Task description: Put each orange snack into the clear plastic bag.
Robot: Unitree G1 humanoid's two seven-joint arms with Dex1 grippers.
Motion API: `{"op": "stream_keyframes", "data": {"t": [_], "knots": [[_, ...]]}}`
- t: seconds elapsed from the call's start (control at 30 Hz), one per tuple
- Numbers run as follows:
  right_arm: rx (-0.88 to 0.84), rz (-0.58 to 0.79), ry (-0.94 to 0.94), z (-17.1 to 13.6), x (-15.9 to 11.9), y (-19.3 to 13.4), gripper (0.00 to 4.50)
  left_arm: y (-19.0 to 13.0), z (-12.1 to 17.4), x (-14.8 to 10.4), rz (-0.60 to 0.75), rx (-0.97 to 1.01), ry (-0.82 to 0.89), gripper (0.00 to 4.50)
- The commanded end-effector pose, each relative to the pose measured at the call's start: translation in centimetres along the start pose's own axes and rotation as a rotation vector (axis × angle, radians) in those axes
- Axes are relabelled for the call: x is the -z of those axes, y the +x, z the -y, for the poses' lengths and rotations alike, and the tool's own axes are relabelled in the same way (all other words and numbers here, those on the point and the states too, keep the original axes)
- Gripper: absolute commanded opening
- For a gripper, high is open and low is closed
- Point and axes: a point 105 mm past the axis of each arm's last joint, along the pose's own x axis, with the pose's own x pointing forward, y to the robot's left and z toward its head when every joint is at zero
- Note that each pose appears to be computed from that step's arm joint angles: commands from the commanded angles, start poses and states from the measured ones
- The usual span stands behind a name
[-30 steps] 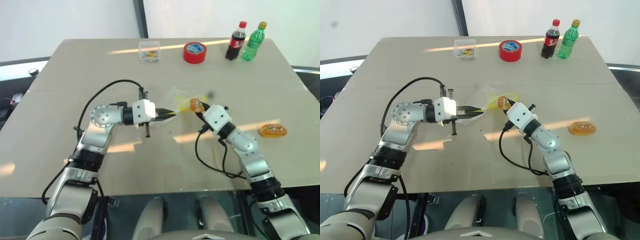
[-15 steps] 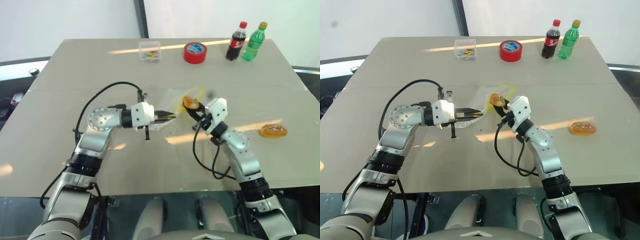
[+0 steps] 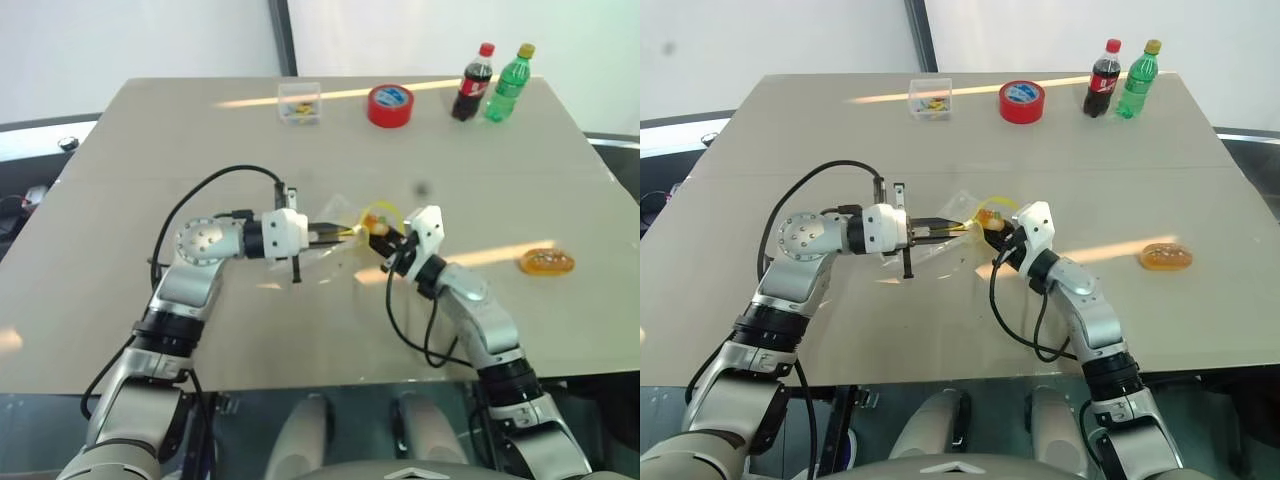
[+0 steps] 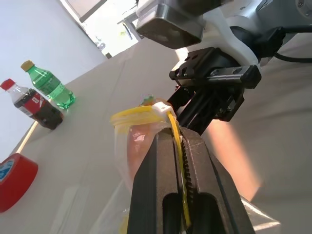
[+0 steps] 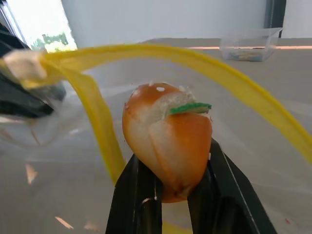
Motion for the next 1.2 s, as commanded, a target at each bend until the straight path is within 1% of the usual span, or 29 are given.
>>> {"op": "stream_keyframes", "data": {"t": [0.03,0.07,0.17,0.27,0.33,0.4,0.47,0.57,0.73,0.87,0.9,0.93,1.0,1.03,1.1,1.2], "knots": [[0.062,0.039,-0.380,1.3,-1.5,0.7,0.41,-0.2,0.2,-1.3,0.033,0.016,0.078,0.00],[0.095,0.044,-0.446,1.8,-1.6,0.8,0.41,-0.3,0.6,-1.1,0.024,0.033,0.084,0.00],[0.226,0.067,-0.552,4.1,-2.4,0.9,0.41,-0.7,1.4,-0.3,-0.015,0.074,0.096,0.00],[0.340,0.072,-0.682,6.2,-3.2,0.3,0.41,-1.0,1.5,0.6,-0.062,0.096,0.126,0.00],[0.388,0.065,-0.737,7.0,-3.4,-0.1,0.41,-1.0,1.2,1.1,-0.093,0.097,0.163,0.00],[0.398,0.065,-0.792,7.1,-3.6,-0.3,0.41,-0.9,0.7,1.6,-0.119,0.088,0.191,0.00],[0.343,0.058,-0.845,6.3,-3.4,-0.2,0.41,-0.7,0.1,2.0,-0.141,0.067,0.233,0.00],[0.223,0.048,-0.891,4.3,-2.8,0.2,0.41,-0.3,-0.6,2.0,-0.135,0.040,0.259,0.00],[0.058,-0.014,-0.959,1.4,-1.1,2.1,0.41,-0.1,-0.2,1.6,-0.096,0.038,0.269,0.00],[-0.020,-0.023,-0.971,0.1,-0.9,3.3,0.41,-0.2,0.1,1.6,-0.092,0.028,0.268,0.00],[-0.027,-0.025,-0.969,0.1,-1.0,3.5,1.24,-0.2,0.1,1.6,-0.093,0.020,0.263,0.00],[-0.034,-0.035,-0.970,0.1,-1.0,3.6,1.44,-0.3,0.1,1.7,-0.096,0.011,0.260,0.00],[-0.013,-0.032,-0.997,0.6,-1.3,3.4,2.22,-0.3,-0.1,1.7,-0.102,-0.013,0.245,0.00],[0.014,-0.028,-1.004,1.0,-1.6,3.1,2.73,-0.3,-0.1,1.8,-0.107,-0.026,0.239,0.00],[0.040,-0.032,-1.011,1.6,-2.0,2.5,3.58,-0.3,-0.3,1.9,-0.115,-0.056,0.224,0.00],[0.055,-0.039,-1.005,2.2,-2.9,0.7,3.58,-0.4,-0.8,2.4,-0.151,-0.122,0.203,0.00]]}}
